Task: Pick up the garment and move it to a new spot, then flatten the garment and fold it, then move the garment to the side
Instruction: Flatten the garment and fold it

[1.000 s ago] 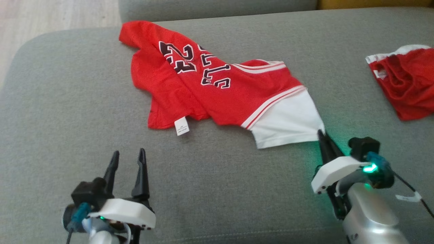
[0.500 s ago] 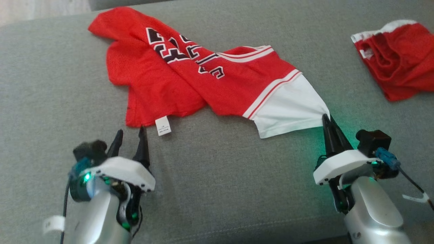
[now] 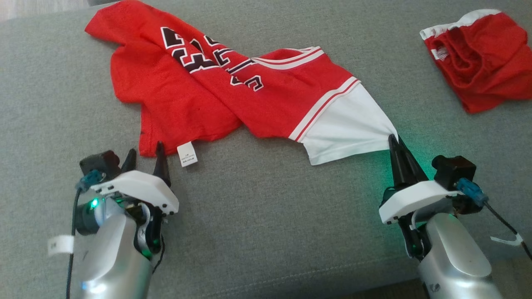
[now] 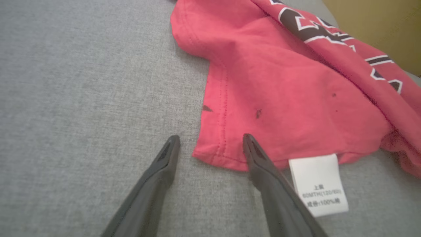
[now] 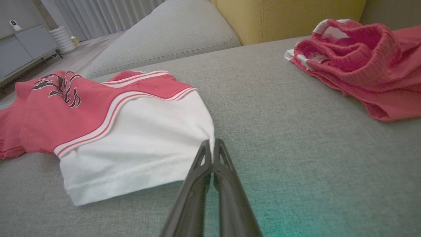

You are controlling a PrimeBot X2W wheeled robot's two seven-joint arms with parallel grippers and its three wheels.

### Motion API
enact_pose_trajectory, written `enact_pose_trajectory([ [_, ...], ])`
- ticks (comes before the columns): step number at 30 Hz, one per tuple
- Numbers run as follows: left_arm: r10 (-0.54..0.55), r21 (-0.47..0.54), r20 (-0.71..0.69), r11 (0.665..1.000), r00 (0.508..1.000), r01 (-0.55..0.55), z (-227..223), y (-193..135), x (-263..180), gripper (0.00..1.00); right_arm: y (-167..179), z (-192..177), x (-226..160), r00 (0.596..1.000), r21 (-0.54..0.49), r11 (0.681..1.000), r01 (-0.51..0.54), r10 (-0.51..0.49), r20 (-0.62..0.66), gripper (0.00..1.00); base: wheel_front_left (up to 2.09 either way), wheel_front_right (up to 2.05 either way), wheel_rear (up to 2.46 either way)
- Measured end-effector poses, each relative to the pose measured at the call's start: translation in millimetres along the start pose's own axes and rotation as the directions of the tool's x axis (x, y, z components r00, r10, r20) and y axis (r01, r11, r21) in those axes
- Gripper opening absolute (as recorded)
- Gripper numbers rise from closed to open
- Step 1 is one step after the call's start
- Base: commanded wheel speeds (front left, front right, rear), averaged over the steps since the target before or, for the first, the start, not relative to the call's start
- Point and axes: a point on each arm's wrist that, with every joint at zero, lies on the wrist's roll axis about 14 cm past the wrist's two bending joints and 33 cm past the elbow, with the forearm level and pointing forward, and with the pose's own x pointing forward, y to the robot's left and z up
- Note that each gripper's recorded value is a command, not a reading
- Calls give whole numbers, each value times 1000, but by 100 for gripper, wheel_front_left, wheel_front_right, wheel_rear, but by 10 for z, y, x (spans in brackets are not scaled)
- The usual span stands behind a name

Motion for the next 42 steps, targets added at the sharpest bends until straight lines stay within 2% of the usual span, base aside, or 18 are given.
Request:
enact_pose_trajectory([
  [1, -1, 4, -9, 1000, 1000, 1, -10, -2, 12, 89, -2, -1, -2, 1000, 0, 1000, 0, 0, 0, 0, 0, 0, 0],
  [3, -5, 16, -31, 1000, 1000, 5, -28, -6, 34, 53, -1, 5, -5, 1000, 1, 1000, 0, 0, 2, 0, 0, 0, 0],
  [5, -10, 42, -63, 999, 998, 12, -65, 3, 45, 34, -7, 16, -8, 1000, 6, 1000, 2, -2, 6, 0, 0, 0, 0],
  [7, -21, 64, -84, 998, 996, 27, -76, -10, 51, 9, -9, 32, -12, 1000, 6, 1000, 3, -3, 11, 0, 0, 0, 0],
  [8, -28, 67, -93, 997, 995, 35, -84, -31, 48, 0, -9, 42, -15, 1000, 6, 1000, 3, -3, 16, 0, 0, 0, 0],
  [13, -47, 77, -89, 996, 995, 54, -47, -92, 14, 0, 9, 125, -20, 999, 4, 1000, -3, 3, 42, 0, 0, 0, 0],
  [17, -71, 73, -28, 995, 997, 73, 68, -144, -65, 0, 11, 298, -22, 996, 2, 1000, -3, 3, 94, 0, 0, 0, 0],
  [21, -101, 76, 103, 993, 990, 93, 402, -207, -177, 0, 44, 727, -40, 975, -4, 1000, -13, 14, 223, 0, 0, 0, 0],
  [25, -154, 90, 319, 987, 935, 132, 1025, -368, -394, 0, 71, 1296, -152, 921, -15, 1000, -19, 23, 389, 0, 0, 0, 0],
  [29, -189, 125, 546, 982, 816, 144, 1713, -473, -825, 0, 136, 1860, -400, 833, -43, 999, -26, 45, 551, 0, 0, 0, 0],
  [34, -250, 203, 724, 968, 643, 148, 2343, -634, -1525, 0, 234, 2340, -849, 714, -71, 997, -34, 75, 696, 0, 0, 0, 0],
  [39, -352, 325, 829, 936, 435, 138, 2849, -890, -2278, 0, 386, 2908, -1414, 530, -144, 989, -16, 131, 838, 0, 0, 0, 0],
  [42, -409, 390, 846, 912, 342, 124, 3035, -1040, -2607, 0, 393, 3146, -1716, 431, -167, 986, 13, 145, 890, 0, 0, 0, 0],
])
